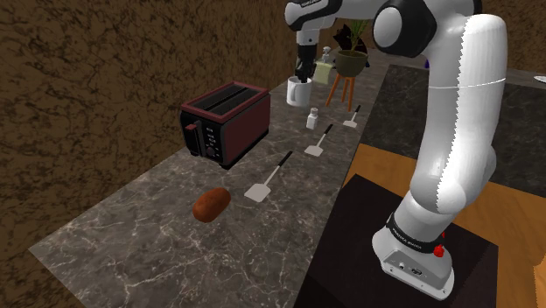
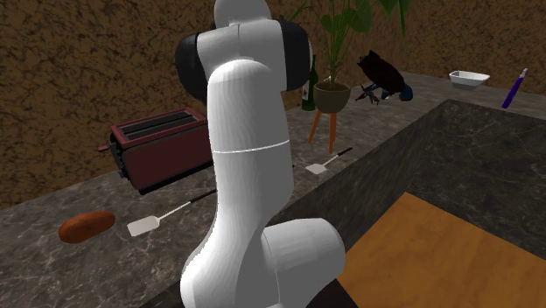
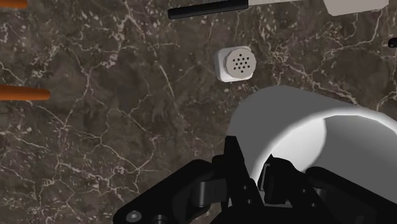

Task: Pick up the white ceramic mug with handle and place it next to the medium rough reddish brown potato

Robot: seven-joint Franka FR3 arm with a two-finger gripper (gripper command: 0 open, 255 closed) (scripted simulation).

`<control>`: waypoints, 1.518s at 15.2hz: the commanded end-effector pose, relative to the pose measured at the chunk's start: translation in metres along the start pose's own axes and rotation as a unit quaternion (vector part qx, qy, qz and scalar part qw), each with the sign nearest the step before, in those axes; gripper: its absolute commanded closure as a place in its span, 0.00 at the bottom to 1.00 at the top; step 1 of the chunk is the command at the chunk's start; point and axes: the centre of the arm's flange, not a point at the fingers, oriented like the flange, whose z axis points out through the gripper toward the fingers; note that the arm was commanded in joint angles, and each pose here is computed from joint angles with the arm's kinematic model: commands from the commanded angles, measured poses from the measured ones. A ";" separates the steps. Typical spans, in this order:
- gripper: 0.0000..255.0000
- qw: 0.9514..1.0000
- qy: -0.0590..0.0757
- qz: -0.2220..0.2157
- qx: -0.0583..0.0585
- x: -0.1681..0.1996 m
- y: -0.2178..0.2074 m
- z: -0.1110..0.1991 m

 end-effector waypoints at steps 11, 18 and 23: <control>1.00 1.000 0.000 0.000 0.000 -0.011 -0.014 -0.057; 1.00 1.000 0.000 0.000 0.000 -0.044 -0.100 -0.051; 1.00 1.000 0.000 0.000 0.000 -0.067 -0.162 -0.048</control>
